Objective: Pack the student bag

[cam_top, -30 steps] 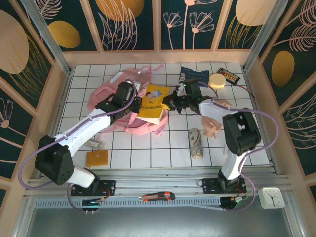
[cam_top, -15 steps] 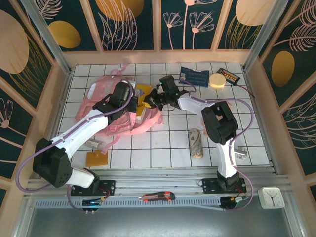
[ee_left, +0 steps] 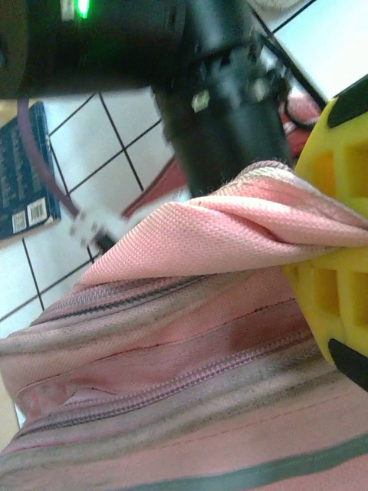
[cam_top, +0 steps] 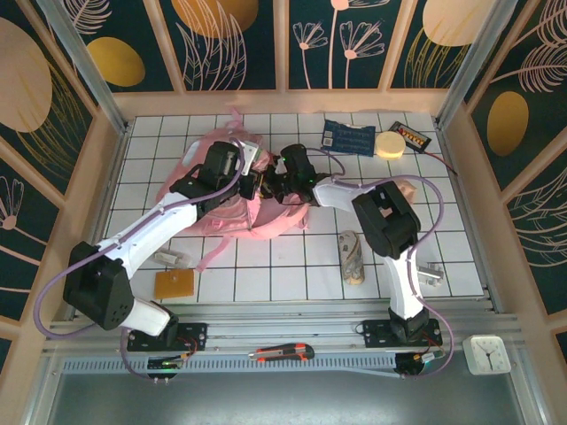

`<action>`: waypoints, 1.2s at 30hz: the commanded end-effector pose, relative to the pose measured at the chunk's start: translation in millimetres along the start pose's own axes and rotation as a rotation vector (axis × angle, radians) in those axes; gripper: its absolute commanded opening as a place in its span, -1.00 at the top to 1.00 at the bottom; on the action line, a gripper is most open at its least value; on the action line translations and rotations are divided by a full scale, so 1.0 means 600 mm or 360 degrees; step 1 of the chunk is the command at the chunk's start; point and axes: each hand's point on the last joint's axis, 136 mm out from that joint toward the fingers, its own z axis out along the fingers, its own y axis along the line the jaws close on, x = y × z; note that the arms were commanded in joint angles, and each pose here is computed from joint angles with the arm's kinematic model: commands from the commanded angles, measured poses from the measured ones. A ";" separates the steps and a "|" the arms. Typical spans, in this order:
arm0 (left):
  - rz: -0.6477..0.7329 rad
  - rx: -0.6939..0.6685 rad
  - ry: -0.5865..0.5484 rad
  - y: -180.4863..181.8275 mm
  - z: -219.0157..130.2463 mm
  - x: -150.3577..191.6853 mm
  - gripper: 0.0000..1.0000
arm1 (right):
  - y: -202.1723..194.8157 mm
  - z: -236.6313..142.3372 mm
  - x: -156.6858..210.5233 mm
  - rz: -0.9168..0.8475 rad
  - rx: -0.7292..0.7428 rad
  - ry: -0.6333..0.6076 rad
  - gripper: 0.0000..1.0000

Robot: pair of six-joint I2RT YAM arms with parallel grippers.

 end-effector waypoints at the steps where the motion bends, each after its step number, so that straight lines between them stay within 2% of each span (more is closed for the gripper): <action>1: 0.0138 0.0253 -0.0276 -0.059 -0.027 -0.070 1.00 | 0.078 0.013 -0.008 -0.0126 -0.0280 0.0043 0.48; 3: 0.0119 0.0084 -0.0196 -0.026 -0.016 -0.042 1.00 | 0.054 -0.008 -0.008 -0.0115 -0.0148 -0.0005 0.08; 5: 0.0087 -0.0121 -0.0095 0.014 -0.004 -0.015 1.00 | 0.033 -0.043 -0.005 -0.0151 0.0029 -0.0065 -0.14; 7: 0.0076 -0.0268 -0.0015 0.044 0.005 0.010 1.00 | 0.029 -0.084 0.000 -0.0242 0.0151 -0.0120 -0.27; 13: 0.0035 -0.0383 0.0078 0.071 0.033 0.056 1.00 | 0.040 -0.208 -0.006 -0.0353 0.0316 -0.0291 -0.30; 16: 0.0012 -0.0374 0.0093 0.071 0.048 0.064 1.00 | 0.025 -0.280 -0.043 -0.0317 0.0431 -0.0456 -0.30; 19: 0.0004 -0.0345 0.0086 0.067 0.059 0.061 1.00 | -0.012 -0.343 -0.090 -0.0248 0.0578 -0.0587 -0.30; 26: 0.0035 -0.0332 0.0109 0.064 0.071 0.062 1.00 | -0.155 -0.491 -0.272 -0.0121 0.1055 -0.0888 -0.28; 29: 0.0040 -0.0317 0.0114 0.062 0.072 0.062 1.00 | -0.202 -0.509 -0.343 -0.0212 0.1202 -0.0901 -0.28; 33: 0.0019 -0.0331 0.0128 0.064 0.075 0.064 1.00 | -0.206 -0.482 -0.415 -0.0424 0.1082 -0.0904 -0.28; 36: -0.0055 -0.0321 0.0135 0.063 0.077 0.071 0.99 | -0.208 -0.479 -0.471 -0.0479 0.1076 -0.0994 -0.27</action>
